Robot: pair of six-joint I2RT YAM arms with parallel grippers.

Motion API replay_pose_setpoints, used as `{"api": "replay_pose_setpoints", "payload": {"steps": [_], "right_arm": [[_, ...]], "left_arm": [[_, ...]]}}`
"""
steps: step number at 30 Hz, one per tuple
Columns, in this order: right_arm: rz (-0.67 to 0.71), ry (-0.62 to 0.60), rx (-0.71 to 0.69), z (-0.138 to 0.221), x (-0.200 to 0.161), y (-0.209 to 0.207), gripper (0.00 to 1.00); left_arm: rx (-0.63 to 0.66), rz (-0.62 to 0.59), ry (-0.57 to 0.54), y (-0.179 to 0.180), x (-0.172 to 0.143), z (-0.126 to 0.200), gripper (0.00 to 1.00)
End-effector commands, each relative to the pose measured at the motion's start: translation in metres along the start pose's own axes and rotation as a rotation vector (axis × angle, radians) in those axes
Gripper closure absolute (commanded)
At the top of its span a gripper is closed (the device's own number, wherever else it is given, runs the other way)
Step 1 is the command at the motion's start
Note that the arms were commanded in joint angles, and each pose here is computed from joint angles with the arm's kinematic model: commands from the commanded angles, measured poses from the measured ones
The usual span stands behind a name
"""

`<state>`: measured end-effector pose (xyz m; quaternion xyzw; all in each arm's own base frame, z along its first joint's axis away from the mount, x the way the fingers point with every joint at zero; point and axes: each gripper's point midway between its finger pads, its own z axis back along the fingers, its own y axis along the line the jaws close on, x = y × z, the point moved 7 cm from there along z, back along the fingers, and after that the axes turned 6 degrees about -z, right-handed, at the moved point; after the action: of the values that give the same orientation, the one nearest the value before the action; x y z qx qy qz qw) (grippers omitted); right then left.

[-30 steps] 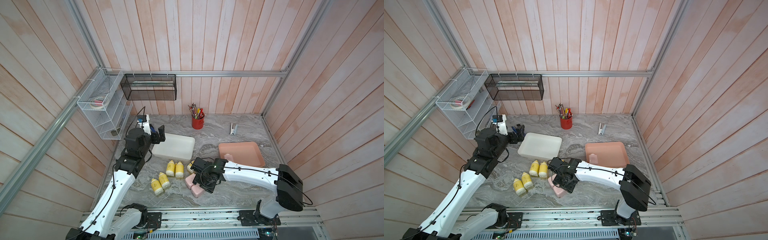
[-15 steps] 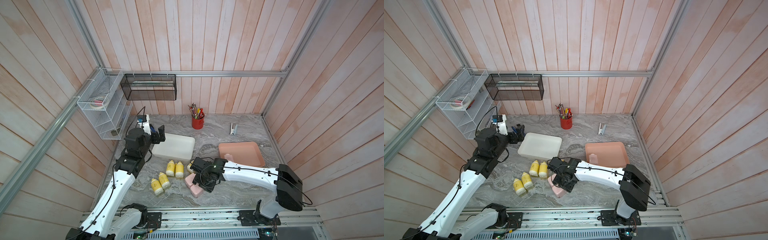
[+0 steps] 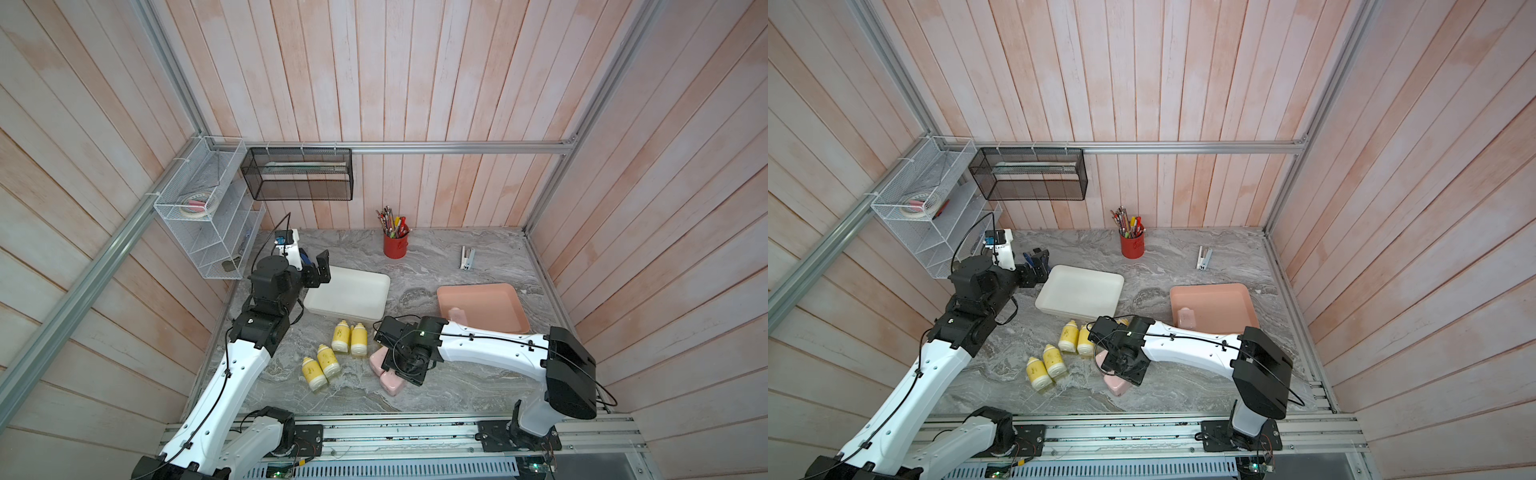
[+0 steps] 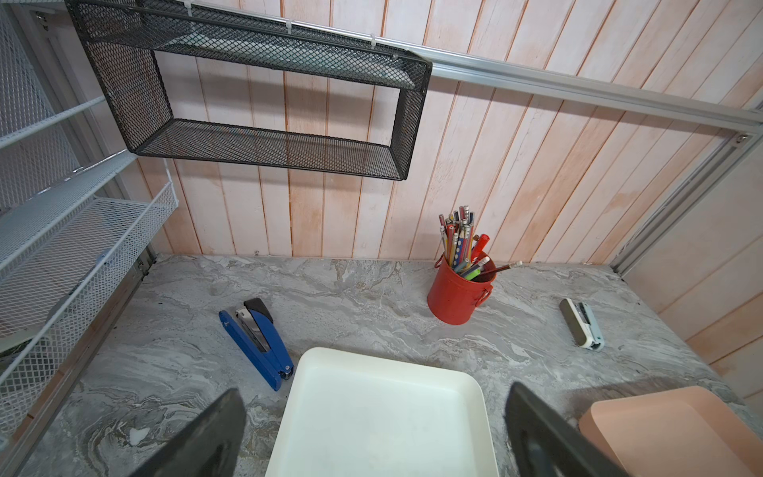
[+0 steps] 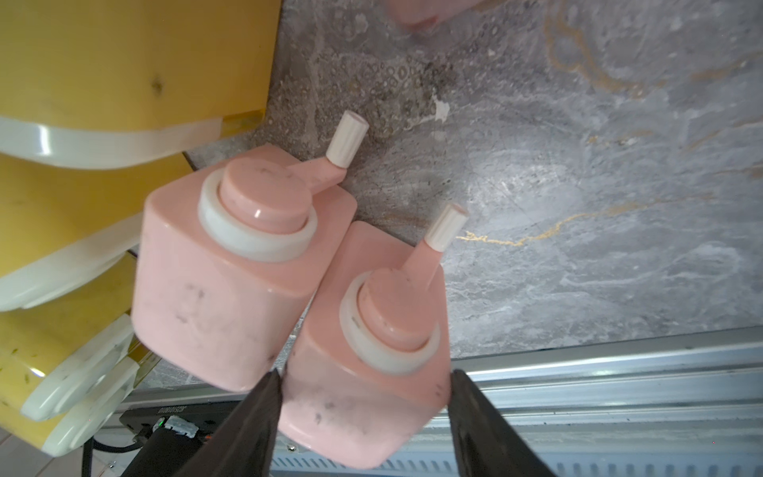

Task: Place the pencil sharpeners by color into the storage box
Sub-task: Pick up the pencil sharpener from the center of the board.

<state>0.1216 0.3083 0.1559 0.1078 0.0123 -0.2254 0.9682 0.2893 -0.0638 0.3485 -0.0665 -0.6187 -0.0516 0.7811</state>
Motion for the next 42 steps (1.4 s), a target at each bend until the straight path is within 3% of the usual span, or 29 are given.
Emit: {"api": "replay_pose_setpoints", "payload": {"steps": [1,18,29,36,42], "right_arm": [[0.019,-0.007,-0.09,-0.01,-0.005,-0.008,0.34],[-0.006,-0.013,-0.131,-0.026,-0.002,-0.022,0.35],[-0.027,-0.052,-0.138,-0.018,0.015,-0.042,0.46],[0.03,-0.077,-0.156,-0.01,0.036,-0.057,0.51],[0.182,-0.078,-0.173,-0.006,0.048,-0.061,0.52]], "left_arm": [[0.006,-0.011,-0.001,0.0,0.001,0.001,0.0],[0.004,-0.01,-0.005,0.0,0.001,0.002,0.0],[0.0,-0.009,0.001,-0.001,0.0,0.001,0.0],[0.0,-0.011,0.004,-0.001,0.0,0.0,0.0],[-0.008,-0.009,0.013,-0.002,-0.002,-0.002,0.0]]}}
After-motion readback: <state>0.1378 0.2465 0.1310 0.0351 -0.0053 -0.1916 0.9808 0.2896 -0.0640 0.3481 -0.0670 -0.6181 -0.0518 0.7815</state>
